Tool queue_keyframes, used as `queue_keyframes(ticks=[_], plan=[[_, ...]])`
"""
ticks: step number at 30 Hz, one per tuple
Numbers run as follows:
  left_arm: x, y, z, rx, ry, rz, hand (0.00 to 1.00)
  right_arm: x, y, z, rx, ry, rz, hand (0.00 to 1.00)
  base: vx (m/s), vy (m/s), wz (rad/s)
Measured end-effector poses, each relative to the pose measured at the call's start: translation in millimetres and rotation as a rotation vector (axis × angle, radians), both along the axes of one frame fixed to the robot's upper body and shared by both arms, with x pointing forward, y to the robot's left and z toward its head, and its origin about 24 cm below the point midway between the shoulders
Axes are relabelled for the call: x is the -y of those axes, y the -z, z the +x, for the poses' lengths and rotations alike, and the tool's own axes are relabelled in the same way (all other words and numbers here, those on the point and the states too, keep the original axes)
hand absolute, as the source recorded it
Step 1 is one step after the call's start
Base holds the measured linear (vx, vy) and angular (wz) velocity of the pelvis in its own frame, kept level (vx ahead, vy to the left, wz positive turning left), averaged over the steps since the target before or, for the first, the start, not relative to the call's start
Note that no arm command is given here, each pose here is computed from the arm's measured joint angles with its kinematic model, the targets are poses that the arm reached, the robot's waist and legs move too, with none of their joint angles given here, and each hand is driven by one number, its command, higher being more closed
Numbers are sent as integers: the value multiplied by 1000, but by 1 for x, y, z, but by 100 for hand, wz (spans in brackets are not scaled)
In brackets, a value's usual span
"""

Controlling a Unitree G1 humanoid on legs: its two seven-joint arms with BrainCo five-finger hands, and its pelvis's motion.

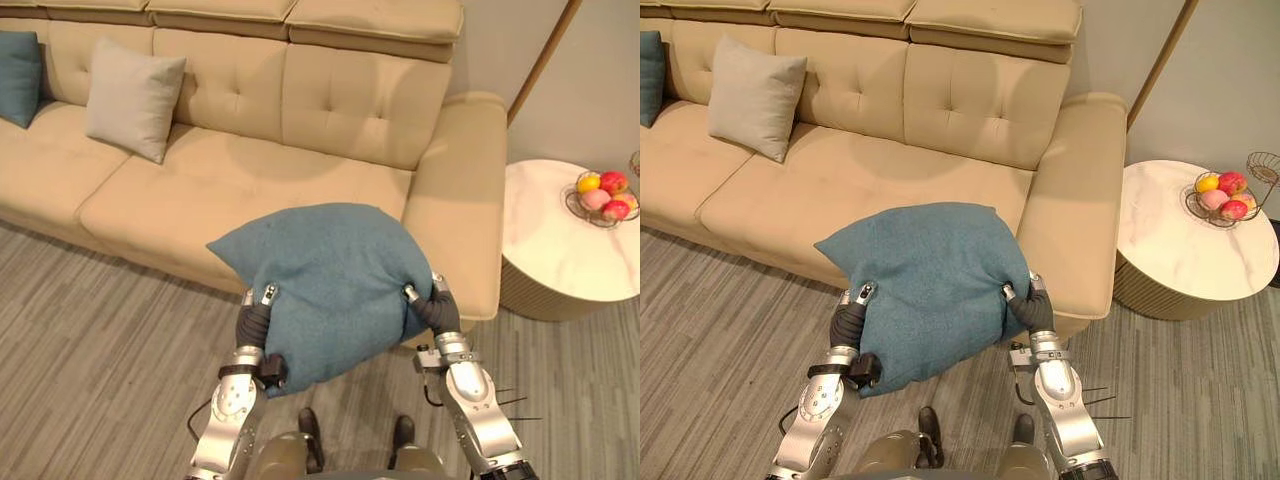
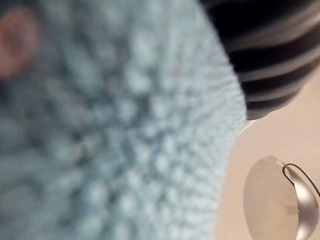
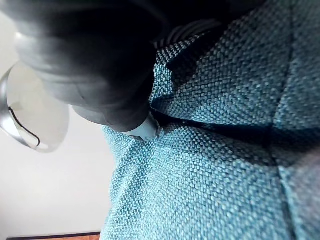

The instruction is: Pick up cushions and gather them together orderly.

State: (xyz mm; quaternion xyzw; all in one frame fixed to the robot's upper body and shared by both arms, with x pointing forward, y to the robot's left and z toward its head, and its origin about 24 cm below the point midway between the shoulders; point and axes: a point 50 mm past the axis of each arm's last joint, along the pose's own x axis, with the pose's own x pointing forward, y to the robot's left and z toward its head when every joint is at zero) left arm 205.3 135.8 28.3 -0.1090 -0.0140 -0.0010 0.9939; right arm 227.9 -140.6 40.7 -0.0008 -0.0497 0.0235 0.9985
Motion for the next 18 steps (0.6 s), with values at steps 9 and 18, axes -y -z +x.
queue_keyframes(ticks=[9, 18], plan=[[-2, 5, -2, -32, 5, 19, 100, 0, 20, 0, -86, -25, -24, 100, 238, 4, 31], [13, 10, -3, -49, 27, -19, 100, 15, 8, -19, -50, 29, -26, 100, 495, -157, 30]])
